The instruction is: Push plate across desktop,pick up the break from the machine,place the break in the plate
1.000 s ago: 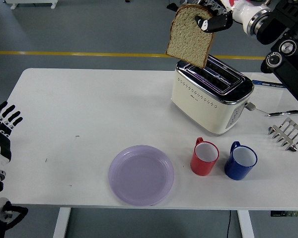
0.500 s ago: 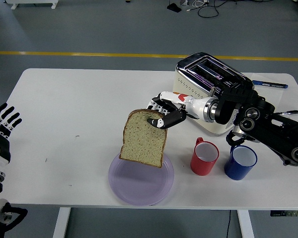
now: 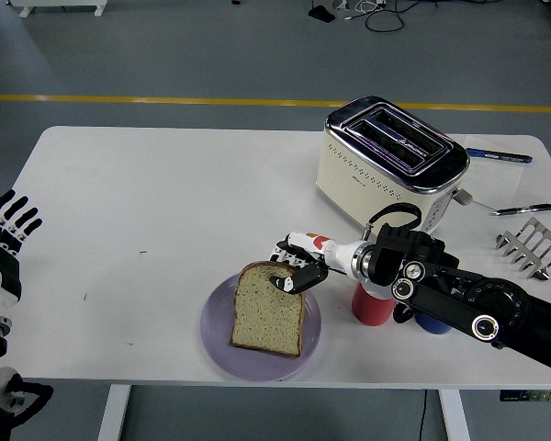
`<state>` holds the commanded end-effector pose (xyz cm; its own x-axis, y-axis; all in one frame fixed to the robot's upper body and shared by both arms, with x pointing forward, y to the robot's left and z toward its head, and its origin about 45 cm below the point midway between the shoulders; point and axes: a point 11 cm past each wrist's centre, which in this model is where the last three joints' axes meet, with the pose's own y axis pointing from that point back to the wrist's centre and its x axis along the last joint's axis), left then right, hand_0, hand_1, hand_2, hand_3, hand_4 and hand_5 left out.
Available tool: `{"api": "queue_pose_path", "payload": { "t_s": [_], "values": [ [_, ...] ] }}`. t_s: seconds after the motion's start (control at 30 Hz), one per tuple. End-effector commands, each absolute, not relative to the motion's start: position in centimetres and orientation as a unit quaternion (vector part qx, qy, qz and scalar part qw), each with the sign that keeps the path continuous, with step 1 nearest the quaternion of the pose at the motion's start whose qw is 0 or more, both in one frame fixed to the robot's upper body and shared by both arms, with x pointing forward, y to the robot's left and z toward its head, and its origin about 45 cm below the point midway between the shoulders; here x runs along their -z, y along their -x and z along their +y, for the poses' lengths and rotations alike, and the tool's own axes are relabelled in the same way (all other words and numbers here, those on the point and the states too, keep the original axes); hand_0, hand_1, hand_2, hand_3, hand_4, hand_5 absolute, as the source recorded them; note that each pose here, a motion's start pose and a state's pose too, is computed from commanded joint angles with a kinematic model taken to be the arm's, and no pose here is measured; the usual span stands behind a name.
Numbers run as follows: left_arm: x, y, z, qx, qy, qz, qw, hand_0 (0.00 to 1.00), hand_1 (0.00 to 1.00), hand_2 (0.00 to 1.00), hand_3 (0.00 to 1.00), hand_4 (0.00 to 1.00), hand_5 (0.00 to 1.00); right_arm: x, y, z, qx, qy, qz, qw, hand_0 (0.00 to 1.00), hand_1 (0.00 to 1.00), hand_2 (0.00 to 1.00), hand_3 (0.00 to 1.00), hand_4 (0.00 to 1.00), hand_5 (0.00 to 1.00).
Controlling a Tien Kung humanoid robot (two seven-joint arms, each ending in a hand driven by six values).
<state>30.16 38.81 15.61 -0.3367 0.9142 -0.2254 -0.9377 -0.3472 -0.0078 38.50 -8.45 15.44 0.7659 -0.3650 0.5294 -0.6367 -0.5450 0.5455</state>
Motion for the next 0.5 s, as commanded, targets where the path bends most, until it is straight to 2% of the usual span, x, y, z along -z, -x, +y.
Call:
{"api": "queue_pose_path", "payload": {
  "t_s": [0.23,0.27,0.43,0.47,0.5],
  "values": [
    [-15.62,-30.21,38.75,-0.815,0.095,0.061,0.569,0.689,0.712,0.770,0.776,0.472,0.998,-15.00,-38.70,-8.19,-0.214,-0.856,-0.290,0.371,0.272,0.311,0.401,0.421,0.371,0.019],
    [-15.61,-30.22,38.74,-0.815,0.095,0.062,0.569,0.689,0.711,0.770,0.777,0.473,0.998,-15.02,-38.72,-8.09,-0.221,-0.856,-0.289,0.368,0.322,0.415,0.479,0.494,0.396,0.099],
    [-15.67,-30.26,38.73,-0.815,0.096,0.061,0.569,0.689,0.711,0.770,0.777,0.473,0.998,-14.92,-38.67,-7.74,-0.256,-0.855,-0.275,0.358,0.322,0.415,0.479,0.494,0.396,0.099],
    [-15.67,-30.26,38.74,-0.815,0.096,0.061,0.568,0.689,0.711,0.770,0.776,0.474,0.998,-14.89,-38.65,-7.73,-0.260,-0.855,-0.272,0.358,0.435,0.518,0.536,0.632,0.576,0.206],
    [-15.68,-30.25,38.77,-0.815,0.096,0.061,0.568,0.689,0.711,0.770,0.776,0.474,0.998,-14.82,-38.62,-7.69,-0.268,-0.854,-0.268,0.357,0.435,0.518,0.536,0.632,0.576,0.206]
  ]
}}
